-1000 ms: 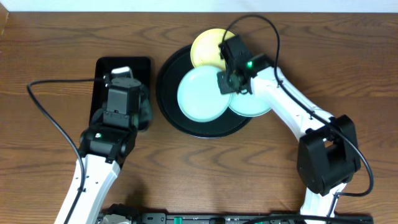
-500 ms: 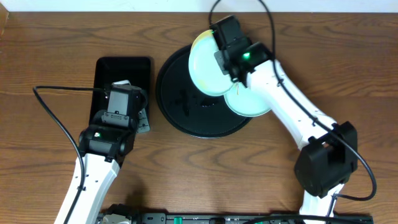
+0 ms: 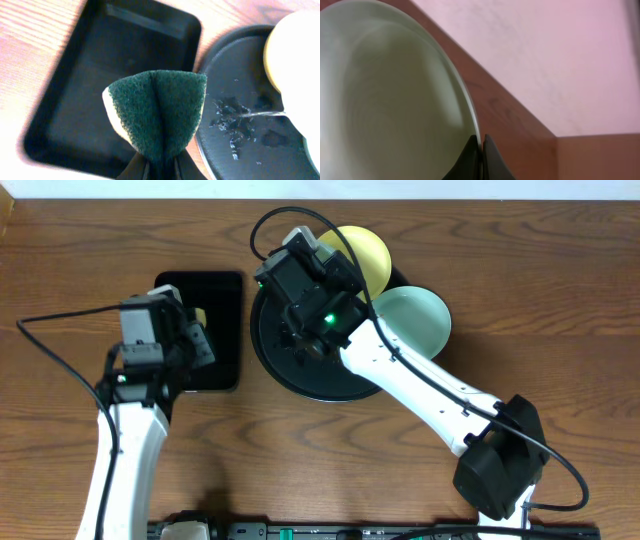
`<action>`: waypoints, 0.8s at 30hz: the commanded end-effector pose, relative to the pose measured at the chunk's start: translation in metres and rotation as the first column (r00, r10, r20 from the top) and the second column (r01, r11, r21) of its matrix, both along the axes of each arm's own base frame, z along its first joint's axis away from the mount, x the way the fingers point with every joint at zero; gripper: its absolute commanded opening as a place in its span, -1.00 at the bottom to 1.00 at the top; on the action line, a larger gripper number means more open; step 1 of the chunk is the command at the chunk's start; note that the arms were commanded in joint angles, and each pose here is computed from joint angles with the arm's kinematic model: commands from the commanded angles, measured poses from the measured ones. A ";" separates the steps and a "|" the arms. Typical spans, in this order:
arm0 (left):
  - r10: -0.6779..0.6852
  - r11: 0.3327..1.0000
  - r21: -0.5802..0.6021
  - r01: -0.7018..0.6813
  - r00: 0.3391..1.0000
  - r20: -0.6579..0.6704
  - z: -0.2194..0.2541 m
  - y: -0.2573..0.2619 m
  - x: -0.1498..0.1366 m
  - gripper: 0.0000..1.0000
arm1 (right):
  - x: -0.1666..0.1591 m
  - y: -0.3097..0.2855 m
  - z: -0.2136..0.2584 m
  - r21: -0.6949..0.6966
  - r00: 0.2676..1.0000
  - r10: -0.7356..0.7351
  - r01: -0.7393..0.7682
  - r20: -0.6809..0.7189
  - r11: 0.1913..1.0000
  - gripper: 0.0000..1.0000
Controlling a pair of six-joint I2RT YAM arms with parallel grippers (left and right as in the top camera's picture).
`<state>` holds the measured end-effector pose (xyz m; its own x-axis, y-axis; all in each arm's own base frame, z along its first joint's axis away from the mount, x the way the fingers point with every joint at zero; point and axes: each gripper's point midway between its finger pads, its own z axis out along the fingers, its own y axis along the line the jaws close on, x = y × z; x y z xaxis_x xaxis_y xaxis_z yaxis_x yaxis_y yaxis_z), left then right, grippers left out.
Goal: Clean dirty plates on tray and stack at the side
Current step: 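Carry the pale green plate right and set it on the table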
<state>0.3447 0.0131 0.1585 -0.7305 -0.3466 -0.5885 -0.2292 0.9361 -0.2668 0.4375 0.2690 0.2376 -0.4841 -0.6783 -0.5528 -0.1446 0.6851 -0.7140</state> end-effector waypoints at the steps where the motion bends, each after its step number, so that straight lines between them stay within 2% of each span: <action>1: -0.109 0.981 -0.160 0.107 0.994 -0.006 -0.013 -0.016 0.011 -0.83 | -0.003 -0.014 0.027 -0.060 0.988 -0.100 0.108 0.119 0.992 -0.98; 7: -0.110 0.971 -0.221 0.095 0.992 -0.060 -0.039 -0.012 0.017 -0.83 | -0.005 -0.018 0.027 -0.016 0.981 -0.136 0.140 0.136 0.990 -0.98; 11: -0.119 0.971 -0.217 0.102 0.991 -0.065 -0.042 -0.012 0.017 -0.83 | -0.007 0.001 -0.001 0.091 0.999 -0.042 0.042 -0.001 0.995 -0.98; 16: -0.119 0.971 -0.218 0.101 0.991 -0.069 -0.042 -0.012 0.016 -0.82 | -0.002 -0.009 -0.024 0.243 0.990 -0.038 0.070 -0.135 0.968 -0.98; 19: -0.118 0.970 -0.220 0.100 0.990 -0.073 -0.043 -0.012 0.015 -0.83 | 0.006 -0.020 -0.030 0.412 0.966 0.022 0.090 -0.257 0.907 -0.98; 24: -0.119 0.970 -0.223 0.097 0.989 -0.083 -0.044 -0.013 0.013 -0.83 | 0.024 -0.077 -0.018 0.660 0.920 0.079 0.215 -0.385 0.720 -0.98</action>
<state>0.3576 0.0014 0.1118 -0.8166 -0.3876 -0.4276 -0.1839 0.8770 -0.4439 0.4548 0.2076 0.1758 -0.7507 -0.3610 -0.5533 -0.2462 0.9300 -0.2729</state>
